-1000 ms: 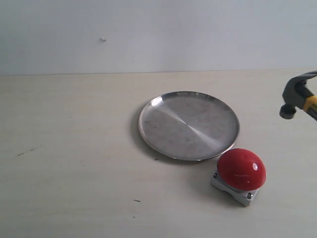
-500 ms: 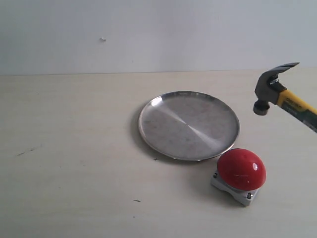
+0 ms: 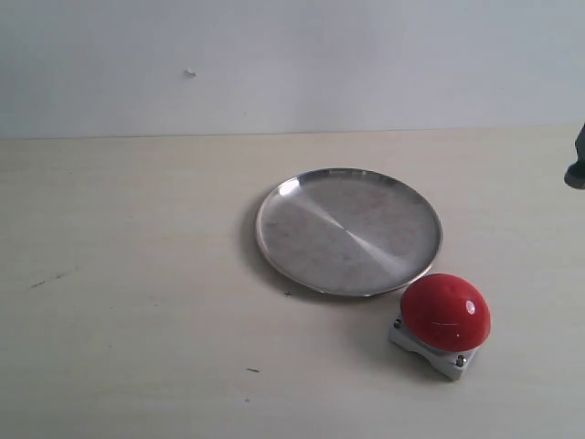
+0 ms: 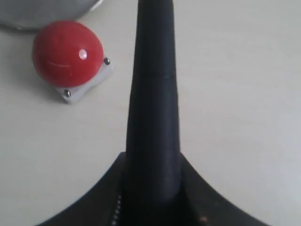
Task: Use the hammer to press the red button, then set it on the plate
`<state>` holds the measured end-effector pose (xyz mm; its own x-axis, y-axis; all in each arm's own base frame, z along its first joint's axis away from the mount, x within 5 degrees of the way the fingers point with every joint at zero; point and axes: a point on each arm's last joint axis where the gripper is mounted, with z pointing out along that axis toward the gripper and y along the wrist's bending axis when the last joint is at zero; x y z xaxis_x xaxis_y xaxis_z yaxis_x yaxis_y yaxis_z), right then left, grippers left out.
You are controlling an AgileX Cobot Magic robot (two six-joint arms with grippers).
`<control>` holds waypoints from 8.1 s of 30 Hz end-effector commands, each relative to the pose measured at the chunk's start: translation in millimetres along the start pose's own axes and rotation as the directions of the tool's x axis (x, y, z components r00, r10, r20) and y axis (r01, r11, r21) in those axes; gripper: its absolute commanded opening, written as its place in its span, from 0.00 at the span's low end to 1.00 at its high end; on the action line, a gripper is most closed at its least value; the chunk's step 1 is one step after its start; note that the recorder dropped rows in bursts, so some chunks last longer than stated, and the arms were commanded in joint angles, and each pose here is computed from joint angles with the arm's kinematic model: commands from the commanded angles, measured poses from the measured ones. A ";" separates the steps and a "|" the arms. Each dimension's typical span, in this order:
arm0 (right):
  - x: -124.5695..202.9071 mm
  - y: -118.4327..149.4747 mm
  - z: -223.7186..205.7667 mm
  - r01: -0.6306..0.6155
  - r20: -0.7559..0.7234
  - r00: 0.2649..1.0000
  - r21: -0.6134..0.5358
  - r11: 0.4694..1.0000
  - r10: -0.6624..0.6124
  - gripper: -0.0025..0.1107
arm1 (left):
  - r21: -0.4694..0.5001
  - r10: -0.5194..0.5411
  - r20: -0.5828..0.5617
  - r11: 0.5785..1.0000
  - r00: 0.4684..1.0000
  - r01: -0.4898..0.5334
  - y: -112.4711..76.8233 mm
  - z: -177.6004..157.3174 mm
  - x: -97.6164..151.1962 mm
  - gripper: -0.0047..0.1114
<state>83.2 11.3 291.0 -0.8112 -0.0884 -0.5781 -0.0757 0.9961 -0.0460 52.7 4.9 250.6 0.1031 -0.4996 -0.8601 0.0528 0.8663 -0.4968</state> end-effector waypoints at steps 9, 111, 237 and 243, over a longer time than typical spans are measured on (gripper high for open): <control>0.2 8.2 7.7 0.233 0.098 0.969 -0.067 0.970 -0.225 0.02 | 0.002 0.003 0.003 1.000 1.000 -0.003 0.3 -0.6 0.5 0.04; -155.1 77.2 101.7 -0.155 0.265 0.921 -0.423 0.893 0.285 0.02 | 0.002 0.003 0.003 1.000 1.000 -0.003 0.3 -0.6 0.5 0.04; -129.9 149.0 330.7 -0.426 -0.052 0.886 -0.484 0.764 0.461 0.22 | 0.002 0.007 0.003 1.000 1.000 -0.007 0.3 -0.6 0.5 0.04; -129.2 149.0 330.8 -0.411 -0.050 0.895 -0.482 0.774 0.444 0.33 | 0.002 0.007 0.003 1.000 1.000 -0.007 0.3 -0.6 0.5 0.04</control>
<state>365.3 170.7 81.9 -0.7965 0.3895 -0.4625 0.0552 0.8086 0.5858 52.7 5.0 250.6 0.1042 -0.4941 -0.8632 0.0507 0.8694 -0.4915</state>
